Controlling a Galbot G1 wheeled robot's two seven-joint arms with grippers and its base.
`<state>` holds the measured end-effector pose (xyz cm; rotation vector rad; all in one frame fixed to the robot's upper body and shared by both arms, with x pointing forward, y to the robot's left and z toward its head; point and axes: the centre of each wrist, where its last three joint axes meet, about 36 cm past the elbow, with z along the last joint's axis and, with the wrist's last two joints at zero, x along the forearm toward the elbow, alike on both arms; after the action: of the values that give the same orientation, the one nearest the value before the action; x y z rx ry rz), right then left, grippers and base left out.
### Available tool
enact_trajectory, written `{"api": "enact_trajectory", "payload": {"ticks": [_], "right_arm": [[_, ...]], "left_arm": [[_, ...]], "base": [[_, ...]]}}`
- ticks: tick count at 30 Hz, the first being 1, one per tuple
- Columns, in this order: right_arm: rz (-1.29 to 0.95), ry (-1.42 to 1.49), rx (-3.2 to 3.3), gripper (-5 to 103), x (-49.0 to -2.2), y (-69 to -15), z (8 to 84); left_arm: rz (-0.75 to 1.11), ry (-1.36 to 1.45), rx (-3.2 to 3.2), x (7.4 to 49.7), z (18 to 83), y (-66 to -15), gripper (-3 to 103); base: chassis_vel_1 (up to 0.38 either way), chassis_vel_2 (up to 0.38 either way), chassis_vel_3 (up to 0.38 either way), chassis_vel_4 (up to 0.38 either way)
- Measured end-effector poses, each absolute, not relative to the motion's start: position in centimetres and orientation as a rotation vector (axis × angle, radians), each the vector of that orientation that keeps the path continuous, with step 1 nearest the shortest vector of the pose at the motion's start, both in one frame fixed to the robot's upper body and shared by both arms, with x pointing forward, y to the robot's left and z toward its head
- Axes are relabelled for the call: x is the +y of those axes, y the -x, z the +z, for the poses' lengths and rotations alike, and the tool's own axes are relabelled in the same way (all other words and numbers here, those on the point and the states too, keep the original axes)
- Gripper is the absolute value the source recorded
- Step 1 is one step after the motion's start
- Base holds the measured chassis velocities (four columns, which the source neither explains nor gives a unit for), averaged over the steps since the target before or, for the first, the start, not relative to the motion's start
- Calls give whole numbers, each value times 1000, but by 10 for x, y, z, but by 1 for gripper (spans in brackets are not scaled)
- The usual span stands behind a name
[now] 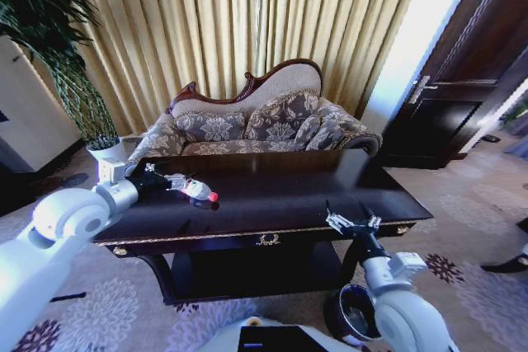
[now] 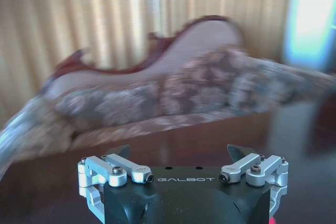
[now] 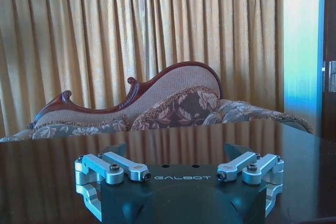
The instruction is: Move to the front of the table and place the trash on the table into the trash bin.
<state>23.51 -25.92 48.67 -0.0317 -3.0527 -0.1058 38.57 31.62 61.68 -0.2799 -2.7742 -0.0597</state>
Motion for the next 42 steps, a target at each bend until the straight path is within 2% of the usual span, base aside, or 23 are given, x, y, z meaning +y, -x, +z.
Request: {"api": "enact_trajectory", "payload": {"ticks": [2,8,11,13,16,20,26,42], "right_arm": [[-105,24,-3050,100,-257,-235,484],[-101,22,-3043,100,-256,-235,482],[-100,14,-3036,100,-254,-234,480],[-100,13,-3035,100,-254,-234,479],[-101,6,-3030,100,-250,-233,476],[-105,-2,-3027,100,-247,-232,475],[-108,-5,-3022,100,-244,-232,471],[-101,6,-3022,100,-248,-234,469]], "left_arm": [[64,147,-2746,300,612,-385,100],[205,100,-2684,291,608,-380,100],[394,36,-2642,284,611,-379,100],[428,16,-2641,282,612,-379,100],[588,-92,-2548,274,623,-378,100],[667,-170,-2479,271,623,-380,100],[718,-221,-2389,271,614,-387,100],[709,-284,-2386,285,598,-426,100]], "base": [[0,0,0,0],[0,0,0,0],[0,0,0,0],[0,0,0,0],[0,0,0,0],[0,0,0,0],[0,0,0,0],[0,0,0,0]]}}
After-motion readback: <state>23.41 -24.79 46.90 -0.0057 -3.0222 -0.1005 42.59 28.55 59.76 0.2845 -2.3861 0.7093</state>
